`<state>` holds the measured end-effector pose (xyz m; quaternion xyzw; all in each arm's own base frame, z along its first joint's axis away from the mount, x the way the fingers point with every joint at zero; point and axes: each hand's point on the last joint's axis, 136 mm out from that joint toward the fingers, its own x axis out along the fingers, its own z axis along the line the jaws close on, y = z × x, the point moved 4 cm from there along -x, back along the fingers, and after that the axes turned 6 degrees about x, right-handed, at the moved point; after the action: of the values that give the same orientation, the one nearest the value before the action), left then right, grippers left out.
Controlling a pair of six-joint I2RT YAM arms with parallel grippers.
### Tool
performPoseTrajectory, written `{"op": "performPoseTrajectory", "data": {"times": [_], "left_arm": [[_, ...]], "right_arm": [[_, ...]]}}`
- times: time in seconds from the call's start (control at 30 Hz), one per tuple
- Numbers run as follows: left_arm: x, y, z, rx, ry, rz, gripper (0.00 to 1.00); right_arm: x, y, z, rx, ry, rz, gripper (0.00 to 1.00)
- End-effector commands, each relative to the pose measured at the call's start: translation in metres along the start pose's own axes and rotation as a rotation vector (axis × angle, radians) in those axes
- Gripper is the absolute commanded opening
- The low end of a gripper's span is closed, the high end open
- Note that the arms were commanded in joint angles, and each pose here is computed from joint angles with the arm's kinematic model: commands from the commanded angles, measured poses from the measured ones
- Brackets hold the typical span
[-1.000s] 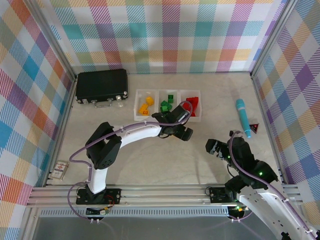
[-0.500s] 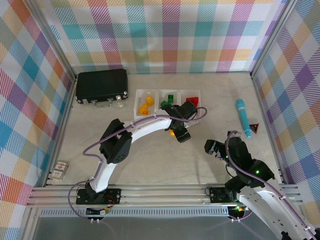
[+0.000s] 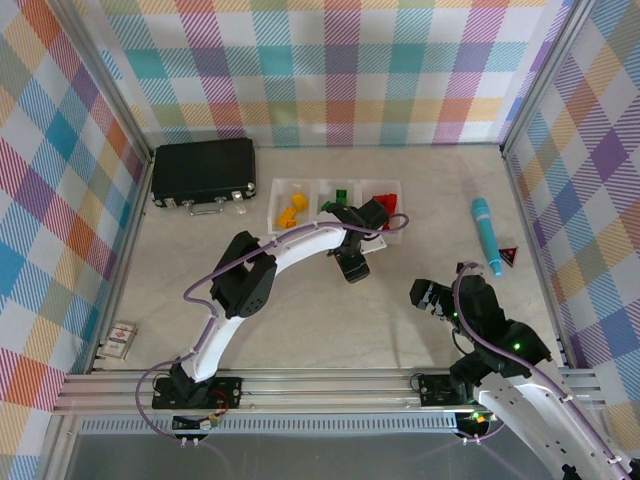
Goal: Sort the legos into containers by color
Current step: Pick up the lego from the center of the table.
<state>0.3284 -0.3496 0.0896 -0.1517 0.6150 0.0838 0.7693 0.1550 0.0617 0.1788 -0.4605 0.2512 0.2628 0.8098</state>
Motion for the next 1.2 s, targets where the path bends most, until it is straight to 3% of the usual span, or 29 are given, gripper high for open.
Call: {"op": "performPoseTrajectory", "data": {"times": [0.0,0.13,0.63,1.17], "left_arm": [[-0.006,0.007,0.005,-0.005,-0.010,0.029,0.85],[-0.014,0.007,0.009,-0.002,-0.029,0.001,0.85],[0.009,0.004,0.023,-0.010,0.021,0.041,0.84],[0.022,0.003,0.019,-0.039,0.040,0.041,0.74]], "right_arm": [[-0.002,-0.004,0.000,-0.009,0.019,-0.004,0.99],[-0.001,-0.004,0.003,-0.009,0.013,0.006,0.99],[-0.003,-0.006,0.006,-0.007,0.017,0.015,0.99],[-0.002,-0.005,0.006,-0.004,0.018,0.032,0.99]]}}
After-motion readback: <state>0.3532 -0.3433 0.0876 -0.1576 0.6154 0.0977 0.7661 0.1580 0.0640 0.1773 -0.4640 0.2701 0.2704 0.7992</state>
